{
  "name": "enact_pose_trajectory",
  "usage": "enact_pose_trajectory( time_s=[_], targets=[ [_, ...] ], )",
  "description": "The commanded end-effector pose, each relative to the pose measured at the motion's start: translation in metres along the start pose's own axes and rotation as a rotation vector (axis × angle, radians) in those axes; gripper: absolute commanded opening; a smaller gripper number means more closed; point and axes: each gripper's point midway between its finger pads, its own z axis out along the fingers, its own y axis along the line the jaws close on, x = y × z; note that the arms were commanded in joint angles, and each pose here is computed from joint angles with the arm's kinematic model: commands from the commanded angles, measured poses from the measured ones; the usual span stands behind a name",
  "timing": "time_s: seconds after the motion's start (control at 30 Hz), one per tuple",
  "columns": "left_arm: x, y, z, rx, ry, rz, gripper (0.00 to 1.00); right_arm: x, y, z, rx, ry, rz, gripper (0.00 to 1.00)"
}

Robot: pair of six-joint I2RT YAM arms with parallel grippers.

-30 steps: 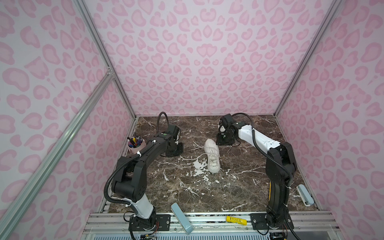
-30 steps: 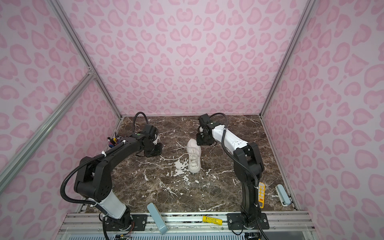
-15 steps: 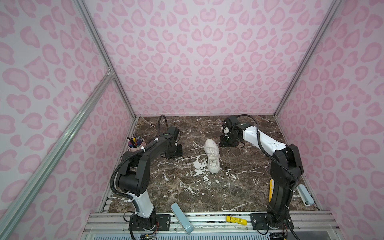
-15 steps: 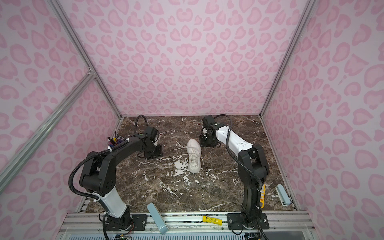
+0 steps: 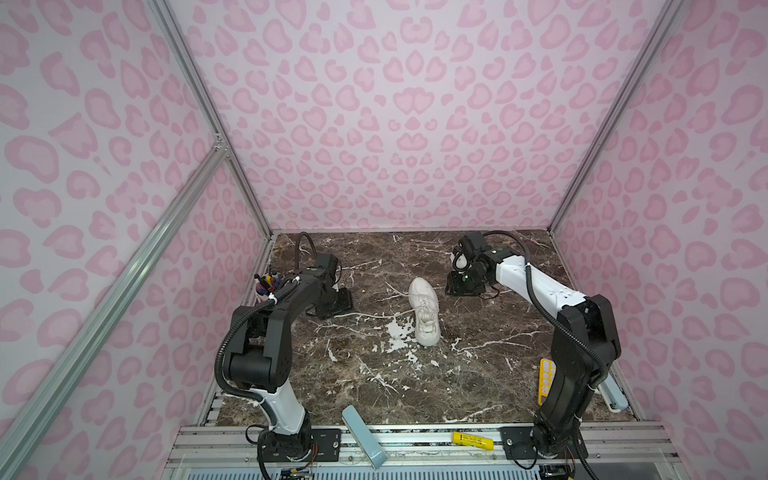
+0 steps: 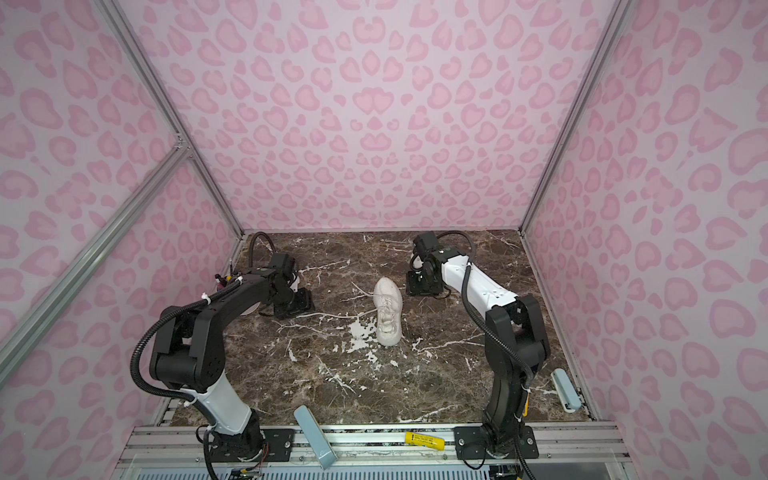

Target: Tie the shoes

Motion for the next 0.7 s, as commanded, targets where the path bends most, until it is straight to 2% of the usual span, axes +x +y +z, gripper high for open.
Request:
enact_pose_trajectory(
  time_s=[0.0,0.1,0.23,0.37,0.5,0.67],
  targets=[
    [-0.006,-0.038,-0.012,0.13,-0.043,0.16,0.67,0.007,-0.003,0.004,-0.009,0.019,-0.015,0.48],
    [0.004,-0.078,-0.016,0.194,-0.064,0.413,0.66,0.011,-0.005,0.003,-0.006,0.028,-0.029,0.48],
    [0.019,-0.116,-0.017,0.355,-0.096,0.638,0.61,0.014,-0.009,-0.001,-0.011,0.023,-0.025,0.48],
    [0.028,-0.146,-0.022,0.466,-0.226,0.851,0.59,0.019,-0.015,-0.004,-0.015,0.025,-0.009,0.48],
    [0.034,-0.159,-0.012,0.5,-0.27,0.952,0.59,0.022,-0.02,-0.006,-0.017,0.026,0.005,0.48],
    [0.026,-0.168,0.009,0.468,-0.268,0.949,0.59,0.025,-0.023,-0.008,-0.021,0.025,0.017,0.48]
  ],
)
